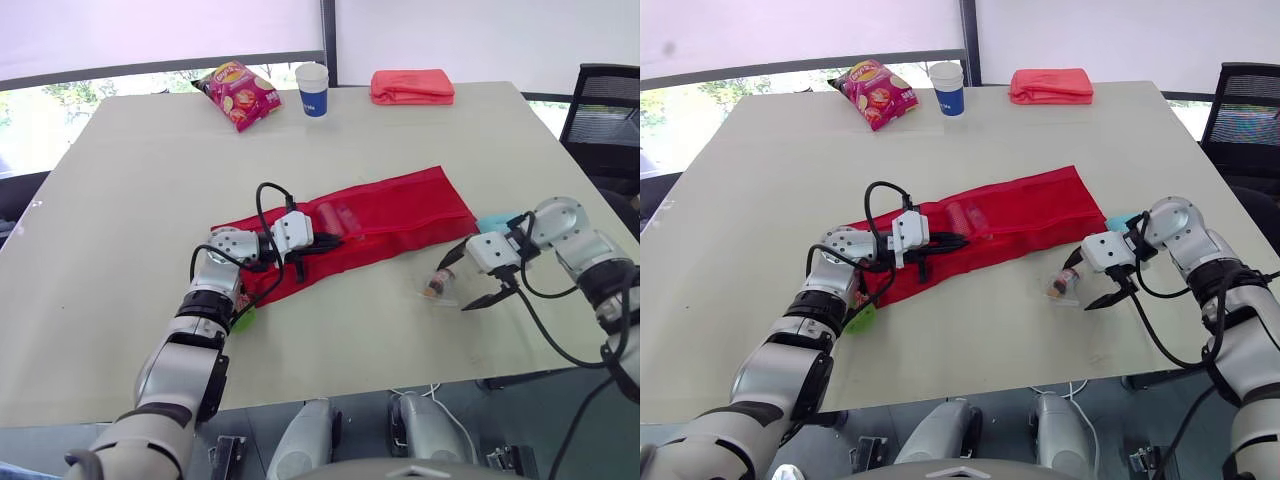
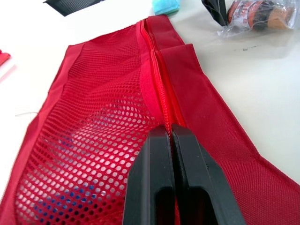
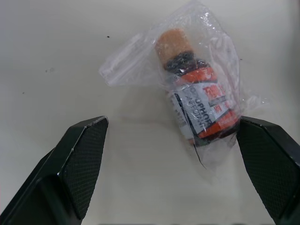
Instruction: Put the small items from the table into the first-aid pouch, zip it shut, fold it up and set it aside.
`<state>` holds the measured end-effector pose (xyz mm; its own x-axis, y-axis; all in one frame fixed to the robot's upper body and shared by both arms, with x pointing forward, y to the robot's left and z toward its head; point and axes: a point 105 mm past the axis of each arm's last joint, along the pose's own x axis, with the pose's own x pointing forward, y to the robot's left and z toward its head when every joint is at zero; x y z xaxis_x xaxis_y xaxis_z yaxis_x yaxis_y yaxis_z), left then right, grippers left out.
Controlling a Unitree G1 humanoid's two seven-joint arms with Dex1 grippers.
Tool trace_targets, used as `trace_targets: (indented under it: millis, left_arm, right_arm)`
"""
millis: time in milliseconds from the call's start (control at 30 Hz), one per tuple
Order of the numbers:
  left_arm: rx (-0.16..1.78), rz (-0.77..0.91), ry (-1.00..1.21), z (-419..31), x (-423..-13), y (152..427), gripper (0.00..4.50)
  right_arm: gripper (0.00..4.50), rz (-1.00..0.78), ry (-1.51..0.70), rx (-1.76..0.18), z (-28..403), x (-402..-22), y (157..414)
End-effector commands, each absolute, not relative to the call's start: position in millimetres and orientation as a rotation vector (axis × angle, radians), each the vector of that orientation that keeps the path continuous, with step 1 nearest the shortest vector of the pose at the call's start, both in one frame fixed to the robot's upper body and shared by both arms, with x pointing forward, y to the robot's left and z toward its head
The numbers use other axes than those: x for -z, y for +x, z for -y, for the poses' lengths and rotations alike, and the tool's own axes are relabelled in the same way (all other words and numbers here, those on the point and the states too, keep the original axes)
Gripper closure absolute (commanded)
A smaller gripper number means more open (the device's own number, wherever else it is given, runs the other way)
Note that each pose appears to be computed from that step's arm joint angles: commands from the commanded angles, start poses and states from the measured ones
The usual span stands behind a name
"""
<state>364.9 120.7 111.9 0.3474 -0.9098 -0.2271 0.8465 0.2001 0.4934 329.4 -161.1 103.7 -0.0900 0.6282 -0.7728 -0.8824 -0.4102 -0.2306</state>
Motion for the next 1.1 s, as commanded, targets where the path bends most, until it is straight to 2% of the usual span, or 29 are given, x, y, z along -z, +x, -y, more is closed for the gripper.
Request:
trace_targets:
  millis: [33,67,167,200,233,433,633,767,867,1100]
  left_arm:
    - [1.217,0.174,0.609,-119.6,-122.6,365.3,4.50]
    - [1.216,0.174,0.608,-119.5,-122.4,365.3,4.50]
    - [1.216,0.173,0.607,-118.8,-121.8,365.3,4.50]
    - [1.217,0.174,0.607,-118.4,-121.5,365.1,4.50]
    - [1.218,0.174,0.607,-117.8,-121.2,365.0,4.50]
    - [1.225,0.175,0.598,-114.0,-120.3,365.4,4.50]
    - [1.222,0.181,0.583,-112.7,-121.2,365.8,4.50]
    - [1.215,0.185,0.567,-113.1,-122.6,366.1,4.50]
    - [1.217,0.186,0.561,-112.1,-123.0,366.1,4.50]
    - [1.225,0.194,0.553,-106.8,-126.0,367.0,4.50]
  right_arm:
    - [1.40,-0.302,-1.024,-1.734,156.8,-114.9,332.2]
    - [1.57,-0.297,-0.993,-1.730,154.9,-116.6,332.2]
    - [2.64,-0.288,-0.907,-1.719,151.6,-121.1,330.7]
    - [3.19,-0.293,-0.894,-1.716,152.2,-121.5,329.6]
    - [3.53,-0.292,-0.867,-1.706,152.1,-123.0,328.9]
    - [3.53,-0.253,-0.678,-1.503,148.4,-136.3,316.1]
    - [3.53,-0.365,-0.469,-1.257,139.8,-141.7,291.1]
    - [3.53,-0.404,-0.342,-0.972,132.8,-137.9,300.3]
    - [3.53,-0.383,-0.289,-0.855,120.7,-133.8,306.3]
    - [3.53,-0.351,-0.363,-0.619,111.0,-124.3,334.7]
